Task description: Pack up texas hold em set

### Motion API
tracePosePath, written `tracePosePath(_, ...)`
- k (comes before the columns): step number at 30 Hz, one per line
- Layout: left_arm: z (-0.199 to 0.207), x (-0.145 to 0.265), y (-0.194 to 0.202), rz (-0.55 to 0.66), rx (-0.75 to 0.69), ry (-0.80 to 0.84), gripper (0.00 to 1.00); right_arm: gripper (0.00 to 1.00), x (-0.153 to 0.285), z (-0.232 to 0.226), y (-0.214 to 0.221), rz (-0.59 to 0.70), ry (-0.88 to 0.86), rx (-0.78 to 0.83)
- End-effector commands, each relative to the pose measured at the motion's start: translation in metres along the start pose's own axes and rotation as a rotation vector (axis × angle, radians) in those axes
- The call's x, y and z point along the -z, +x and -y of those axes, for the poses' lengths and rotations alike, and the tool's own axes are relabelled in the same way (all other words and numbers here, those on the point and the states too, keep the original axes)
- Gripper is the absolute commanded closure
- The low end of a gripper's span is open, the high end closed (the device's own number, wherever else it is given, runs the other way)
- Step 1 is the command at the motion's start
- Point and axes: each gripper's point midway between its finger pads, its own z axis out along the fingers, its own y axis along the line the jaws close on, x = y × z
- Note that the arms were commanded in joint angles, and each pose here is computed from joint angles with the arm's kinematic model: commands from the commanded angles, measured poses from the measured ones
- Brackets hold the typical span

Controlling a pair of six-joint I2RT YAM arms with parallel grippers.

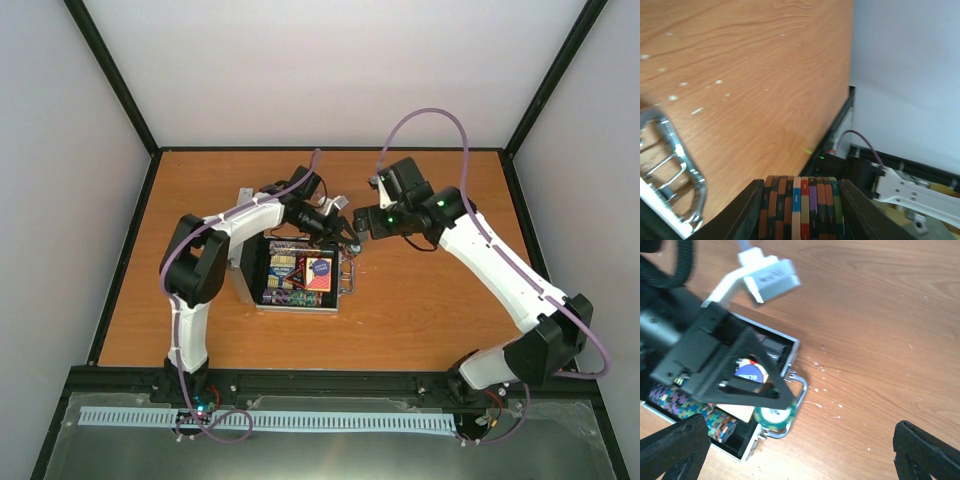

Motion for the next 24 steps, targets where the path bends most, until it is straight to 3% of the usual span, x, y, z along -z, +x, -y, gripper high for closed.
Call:
tracePosePath(1,0.024,0.03,0.001,0.097,-0.12,-0.127,1.0,0.0,0.001,0.028,0.007,0.034,0.121,-0.121)
tracePosePath(14,0.007,0.046,0.044,0.21,-0.077,-0.335,0.99,0.01,-0.013,0.051,0.026,-0.041,0.251,-0.257)
tracePosePath(24,-0.005,0.028,0.064,0.242,-0.028,-0.433,0.99,0.01,-0.029,0.076,0.029,-0.077,0.385,-0.32)
